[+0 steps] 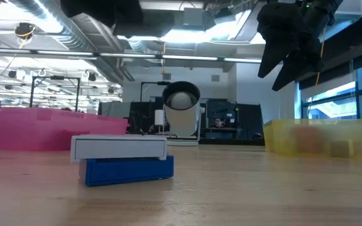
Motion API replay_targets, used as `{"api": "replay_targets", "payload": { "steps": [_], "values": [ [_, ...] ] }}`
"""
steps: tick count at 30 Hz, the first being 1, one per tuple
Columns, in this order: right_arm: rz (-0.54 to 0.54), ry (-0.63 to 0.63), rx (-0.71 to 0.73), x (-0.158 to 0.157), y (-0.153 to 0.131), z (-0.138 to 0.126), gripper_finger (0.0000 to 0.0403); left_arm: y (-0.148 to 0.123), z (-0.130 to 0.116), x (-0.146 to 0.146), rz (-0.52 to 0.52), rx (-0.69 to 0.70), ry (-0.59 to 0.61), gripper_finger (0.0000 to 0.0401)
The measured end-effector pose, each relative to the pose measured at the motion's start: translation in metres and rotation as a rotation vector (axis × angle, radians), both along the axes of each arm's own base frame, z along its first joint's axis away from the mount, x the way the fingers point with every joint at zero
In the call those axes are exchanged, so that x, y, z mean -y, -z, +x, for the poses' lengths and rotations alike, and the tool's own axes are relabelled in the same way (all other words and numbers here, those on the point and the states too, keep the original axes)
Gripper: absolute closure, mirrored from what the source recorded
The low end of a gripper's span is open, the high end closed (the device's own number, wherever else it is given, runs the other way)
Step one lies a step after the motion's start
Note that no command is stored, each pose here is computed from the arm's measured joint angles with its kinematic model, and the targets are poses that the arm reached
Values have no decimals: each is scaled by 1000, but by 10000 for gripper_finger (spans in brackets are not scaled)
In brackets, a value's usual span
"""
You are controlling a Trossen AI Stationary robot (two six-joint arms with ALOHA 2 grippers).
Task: Pick & Place Office items
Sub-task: Put the black digital timer into the pink bin
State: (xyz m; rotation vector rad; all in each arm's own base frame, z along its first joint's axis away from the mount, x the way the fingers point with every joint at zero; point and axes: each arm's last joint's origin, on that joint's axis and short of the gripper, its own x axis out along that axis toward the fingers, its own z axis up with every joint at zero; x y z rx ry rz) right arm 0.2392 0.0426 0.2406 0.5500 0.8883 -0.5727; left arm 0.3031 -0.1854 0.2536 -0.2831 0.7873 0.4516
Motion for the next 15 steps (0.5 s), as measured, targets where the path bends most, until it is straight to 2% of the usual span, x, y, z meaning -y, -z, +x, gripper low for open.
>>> {"api": "replay_targets", "payload": {
  "steps": [5, 12, 15],
  "values": [
    [0, 0, 0, 0, 0, 0, 85, -3, -10, -9, 94, -18, -79, 245],
    [0, 0, 0, 0, 0, 0, 85, -3, -22, -25, 282, -106, -127, 245],
    [0, 0, 0, 0, 0, 0, 85, -2, -26, -36, 325, -145, -192, 245]
  ]
}}
